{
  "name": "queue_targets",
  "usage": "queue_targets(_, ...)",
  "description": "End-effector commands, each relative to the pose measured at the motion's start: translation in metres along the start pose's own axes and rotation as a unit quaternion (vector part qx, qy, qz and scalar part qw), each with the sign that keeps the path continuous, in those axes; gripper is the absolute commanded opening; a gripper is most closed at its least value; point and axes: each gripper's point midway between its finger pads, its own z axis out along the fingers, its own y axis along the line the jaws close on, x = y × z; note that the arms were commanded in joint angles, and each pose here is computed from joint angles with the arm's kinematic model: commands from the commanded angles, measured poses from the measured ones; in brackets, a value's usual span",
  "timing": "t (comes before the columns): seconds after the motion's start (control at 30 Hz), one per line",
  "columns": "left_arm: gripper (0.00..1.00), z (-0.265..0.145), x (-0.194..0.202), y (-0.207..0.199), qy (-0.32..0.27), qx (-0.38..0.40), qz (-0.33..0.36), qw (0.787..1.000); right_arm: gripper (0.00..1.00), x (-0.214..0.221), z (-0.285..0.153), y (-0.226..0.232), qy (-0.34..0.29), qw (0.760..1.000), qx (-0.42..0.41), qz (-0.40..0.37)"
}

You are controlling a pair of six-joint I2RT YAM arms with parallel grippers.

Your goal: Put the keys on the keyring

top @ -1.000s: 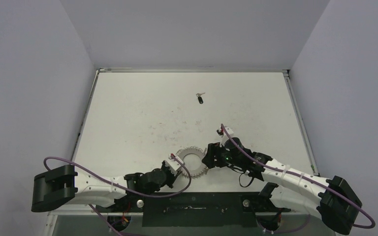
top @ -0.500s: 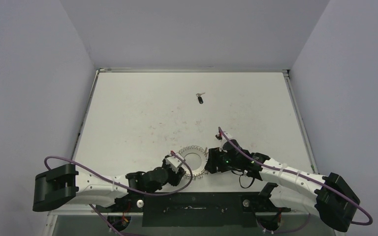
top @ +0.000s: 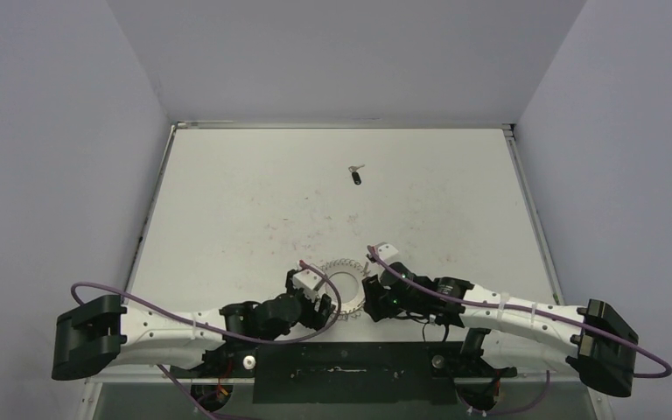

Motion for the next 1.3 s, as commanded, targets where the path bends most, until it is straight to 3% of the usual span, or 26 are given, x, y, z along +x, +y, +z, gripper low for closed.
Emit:
queue_targets(0.0, 0.65, 0.005, -0.025, -0.016, 0.009, -0.010, -0.077, 0.997, 0.46, -0.021, -0.003, 0.000, -0.036, 0.999, 0.018, 0.006)
queue_targets(0.17, 0.63, 0.009, -0.030, -0.029, 0.037, -0.018, -0.142, 0.989, 0.34, -0.019, 0.002, 0.019, -0.033, 0.999, -0.028, 0.008)
queue_targets(0.3, 0.52, 0.011, -0.034, -0.044, 0.052, -0.007, -0.198, 0.979, 0.21, -0.009, 0.010, 0.034, -0.016, 0.998, -0.067, 0.015)
queue_targets(0.57, 0.40, 0.022, -0.035, -0.083, 0.082, 0.048, -0.275, 0.957, 0.09, -0.002, 0.020, 0.049, -0.021, 0.992, -0.113, 0.058)
queue_targets(0.83, 0.35, 0.044, -0.015, -0.104, 0.116, 0.061, -0.309, 0.942, 0.03, 0.015, 0.027, 0.026, -0.005, 0.996, -0.062, 0.070)
queue_targets(1.13, 0.35, 0.044, 0.002, -0.084, 0.130, 0.001, -0.319, 0.939, 0.03, 0.012, 0.017, 0.014, -0.017, 0.997, -0.036, 0.066)
queue_targets(1.27, 0.28, 0.045, 0.006, -0.081, 0.129, -0.008, -0.320, 0.939, 0.03, 0.013, 0.017, 0.013, -0.017, 0.997, -0.035, 0.065)
